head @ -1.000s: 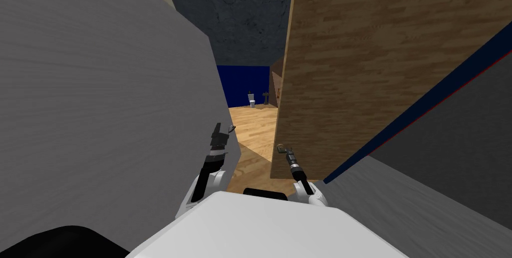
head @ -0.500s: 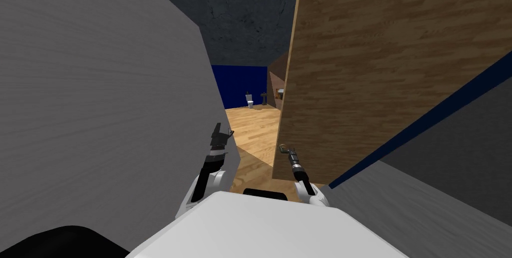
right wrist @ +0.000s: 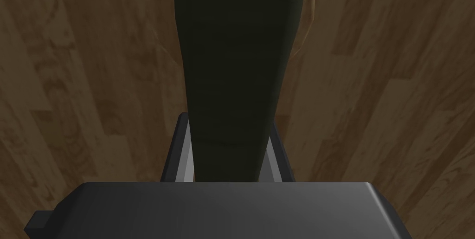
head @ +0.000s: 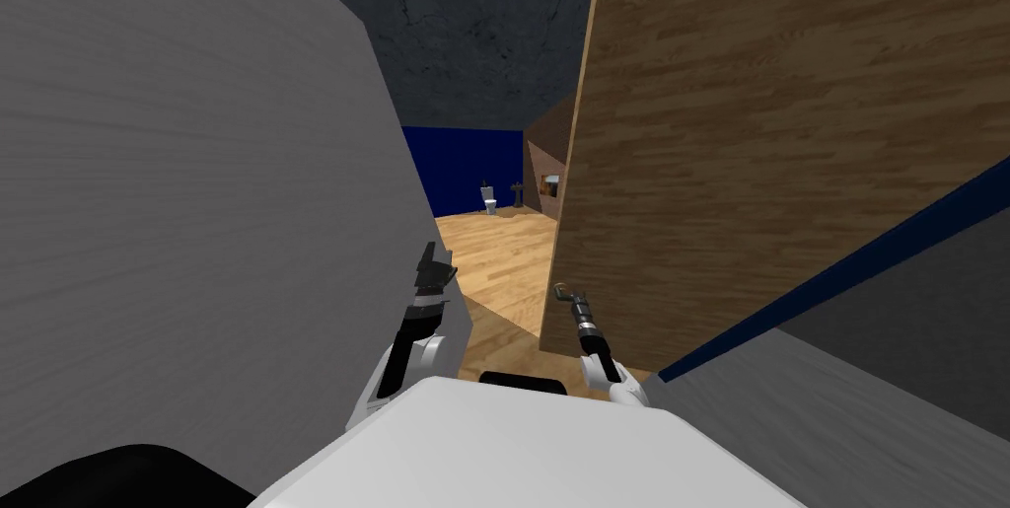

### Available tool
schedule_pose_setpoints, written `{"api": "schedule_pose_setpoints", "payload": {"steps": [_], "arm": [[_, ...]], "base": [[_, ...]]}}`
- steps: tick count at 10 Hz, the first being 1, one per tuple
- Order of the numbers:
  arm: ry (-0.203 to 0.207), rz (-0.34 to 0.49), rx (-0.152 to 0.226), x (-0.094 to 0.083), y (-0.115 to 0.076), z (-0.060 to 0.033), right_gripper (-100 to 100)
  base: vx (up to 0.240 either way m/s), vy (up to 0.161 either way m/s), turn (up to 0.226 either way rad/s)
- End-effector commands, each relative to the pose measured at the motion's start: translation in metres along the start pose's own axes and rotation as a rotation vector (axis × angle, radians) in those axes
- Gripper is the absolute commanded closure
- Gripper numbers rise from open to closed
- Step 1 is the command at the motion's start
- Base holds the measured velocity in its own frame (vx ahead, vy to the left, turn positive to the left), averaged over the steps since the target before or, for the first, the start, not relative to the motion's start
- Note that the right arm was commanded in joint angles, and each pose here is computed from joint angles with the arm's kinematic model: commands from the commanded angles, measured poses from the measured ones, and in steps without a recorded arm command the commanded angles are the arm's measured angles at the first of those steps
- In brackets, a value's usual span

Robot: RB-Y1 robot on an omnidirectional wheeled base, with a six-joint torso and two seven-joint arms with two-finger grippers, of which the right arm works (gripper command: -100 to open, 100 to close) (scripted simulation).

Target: Push the door open

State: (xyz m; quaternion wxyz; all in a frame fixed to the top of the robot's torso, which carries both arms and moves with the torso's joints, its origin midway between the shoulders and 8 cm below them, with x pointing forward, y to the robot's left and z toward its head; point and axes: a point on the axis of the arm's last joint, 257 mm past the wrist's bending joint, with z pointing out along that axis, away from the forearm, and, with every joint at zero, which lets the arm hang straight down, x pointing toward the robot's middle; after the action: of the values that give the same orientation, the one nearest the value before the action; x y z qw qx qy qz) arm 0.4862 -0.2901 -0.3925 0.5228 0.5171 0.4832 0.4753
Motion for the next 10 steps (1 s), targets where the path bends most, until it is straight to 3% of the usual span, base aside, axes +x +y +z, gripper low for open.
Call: {"api": "schedule_pose_setpoints", "payload": {"steps": [1, 8, 10], "arm": [[-0.011, 0.007, -0.005, 0.0, 0.002, 0.002, 100], [-0.073, -0.017, -0.009, -0.029, 0.004, 0.002, 100], [-0.073, -0.017, -0.009, -0.029, 0.004, 0.002, 100]], "base": [[0.16, 0.084, -0.065], [0.139, 0.022, -0.038], [0.1, -0.001, -0.015]]}}
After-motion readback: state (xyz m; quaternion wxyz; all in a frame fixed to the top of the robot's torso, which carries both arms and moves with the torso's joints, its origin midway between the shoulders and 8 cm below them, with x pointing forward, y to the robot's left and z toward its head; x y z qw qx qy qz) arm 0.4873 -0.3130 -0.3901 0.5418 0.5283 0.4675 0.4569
